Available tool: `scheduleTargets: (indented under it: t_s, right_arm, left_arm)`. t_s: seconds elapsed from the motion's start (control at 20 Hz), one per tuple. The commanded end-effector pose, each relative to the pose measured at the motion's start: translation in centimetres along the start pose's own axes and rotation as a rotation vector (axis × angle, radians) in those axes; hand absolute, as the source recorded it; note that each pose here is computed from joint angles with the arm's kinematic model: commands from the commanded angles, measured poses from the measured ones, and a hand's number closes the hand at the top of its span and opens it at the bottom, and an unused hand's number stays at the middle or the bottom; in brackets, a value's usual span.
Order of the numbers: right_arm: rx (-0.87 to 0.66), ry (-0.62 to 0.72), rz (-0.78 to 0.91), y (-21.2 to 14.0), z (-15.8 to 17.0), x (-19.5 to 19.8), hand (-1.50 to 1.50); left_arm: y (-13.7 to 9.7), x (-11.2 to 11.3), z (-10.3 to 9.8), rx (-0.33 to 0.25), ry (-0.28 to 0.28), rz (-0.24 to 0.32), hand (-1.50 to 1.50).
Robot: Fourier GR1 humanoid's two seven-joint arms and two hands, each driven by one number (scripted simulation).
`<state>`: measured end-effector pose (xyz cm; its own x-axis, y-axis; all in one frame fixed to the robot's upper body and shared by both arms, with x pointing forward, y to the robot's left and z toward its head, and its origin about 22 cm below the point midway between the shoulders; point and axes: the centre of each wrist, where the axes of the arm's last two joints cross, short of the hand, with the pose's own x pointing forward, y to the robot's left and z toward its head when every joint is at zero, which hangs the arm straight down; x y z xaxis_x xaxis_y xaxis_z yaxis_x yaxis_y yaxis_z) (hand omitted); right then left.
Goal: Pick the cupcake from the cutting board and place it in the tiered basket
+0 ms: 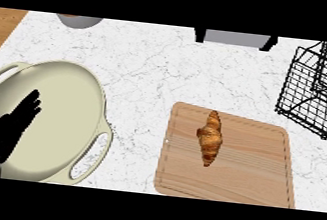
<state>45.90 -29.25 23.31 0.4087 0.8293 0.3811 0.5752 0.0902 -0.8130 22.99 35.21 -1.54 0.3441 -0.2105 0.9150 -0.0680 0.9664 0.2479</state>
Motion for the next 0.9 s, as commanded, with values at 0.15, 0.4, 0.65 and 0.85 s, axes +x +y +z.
scheduleTargets:
  t_s: [0.15,0.4,0.65,0.85]
  right_arm:
    - [0.026,-0.141,0.39,-2.2,-2.5,-1.3,1.5]
    - [0.041,-0.176,0.409,-4.7,-4.6,-2.0,1.5]
    - [0.118,-0.207,0.495,-4.8,-5.0,-3.0,1.5]
    - [0.167,-0.174,0.511,-4.3,-5.0,-3.0,1.5]
  left_arm:
    - [-0.8,0.3,-0.5,-0.021,-0.006,-0.006,0.0]
    - [-1.0,0.9,-0.2,0.003,-0.008,-0.002,0.0]
    - [0.2,-0.3,0.2,0.034,0.013,0.004,0.0]
    - [-0.3,-0.9,-0.7,-0.005,0.003,-0.012,0.0]
